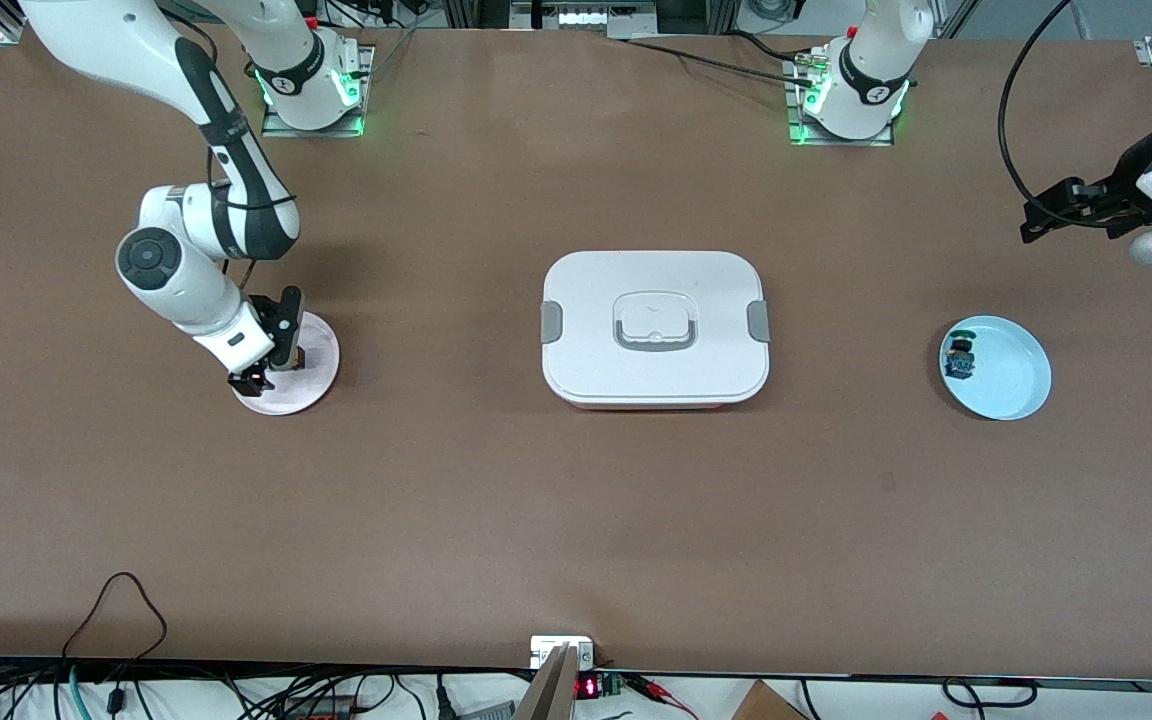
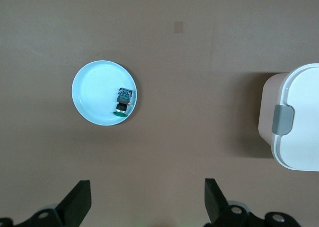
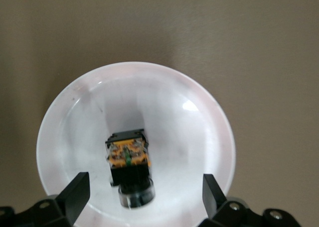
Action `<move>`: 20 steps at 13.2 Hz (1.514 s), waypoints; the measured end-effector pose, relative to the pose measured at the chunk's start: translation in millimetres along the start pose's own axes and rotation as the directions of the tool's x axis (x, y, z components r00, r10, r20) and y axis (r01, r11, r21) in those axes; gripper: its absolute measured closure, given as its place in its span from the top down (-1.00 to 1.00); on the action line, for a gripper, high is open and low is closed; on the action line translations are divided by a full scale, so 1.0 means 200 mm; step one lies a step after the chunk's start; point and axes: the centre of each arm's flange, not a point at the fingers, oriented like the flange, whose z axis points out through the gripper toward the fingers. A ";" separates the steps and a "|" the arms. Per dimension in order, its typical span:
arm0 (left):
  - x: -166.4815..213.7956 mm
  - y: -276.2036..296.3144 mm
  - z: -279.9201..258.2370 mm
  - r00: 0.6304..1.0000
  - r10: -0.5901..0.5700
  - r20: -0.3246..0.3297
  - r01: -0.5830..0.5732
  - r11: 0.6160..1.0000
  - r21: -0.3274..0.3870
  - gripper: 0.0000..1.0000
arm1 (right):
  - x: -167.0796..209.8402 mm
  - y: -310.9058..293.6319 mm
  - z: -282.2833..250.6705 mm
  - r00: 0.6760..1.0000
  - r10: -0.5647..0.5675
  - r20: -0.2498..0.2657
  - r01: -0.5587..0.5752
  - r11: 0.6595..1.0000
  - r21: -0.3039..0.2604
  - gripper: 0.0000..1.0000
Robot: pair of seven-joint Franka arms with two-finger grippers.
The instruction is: Transfer orange switch to right arm and place
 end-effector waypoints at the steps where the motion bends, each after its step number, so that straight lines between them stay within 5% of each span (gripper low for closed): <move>1: 0.00 0.02 -0.01 1.000 0.006 -0.002 -0.006 1.000 0.001 1.00 | -0.01 0.03 -0.07 1.000 0.009 -0.001 -0.009 1.000 0.003 1.00; 8: 0.04 -0.02 -0.04 1.000 -0.007 -0.008 0.007 1.000 -0.002 1.00 | -0.10 0.28 -0.65 0.969 0.230 -0.089 -0.228 0.973 0.028 1.00; 11: 0.04 -0.05 -0.03 1.000 -0.019 0.002 0.019 1.000 -0.003 1.00 | -0.10 0.30 -0.79 0.901 0.425 -0.082 -0.421 0.905 0.062 1.00; 15: 0.04 -0.10 -0.02 0.999 -0.038 0.007 0.038 0.999 -0.005 1.00 | -0.10 0.28 -0.87 0.657 0.754 -0.001 -0.747 0.651 0.135 1.00; 18: 0.04 -0.10 -0.02 0.999 -0.039 0.007 0.039 0.999 -0.005 1.00 | -0.10 0.25 -0.86 0.398 0.913 0.083 -0.912 0.384 0.145 1.00; 20: 0.04 -0.10 -0.02 0.999 -0.039 0.007 0.039 0.999 -0.005 1.00 | -0.08 0.22 -0.90 0.308 0.942 0.135 -0.946 0.288 0.148 1.00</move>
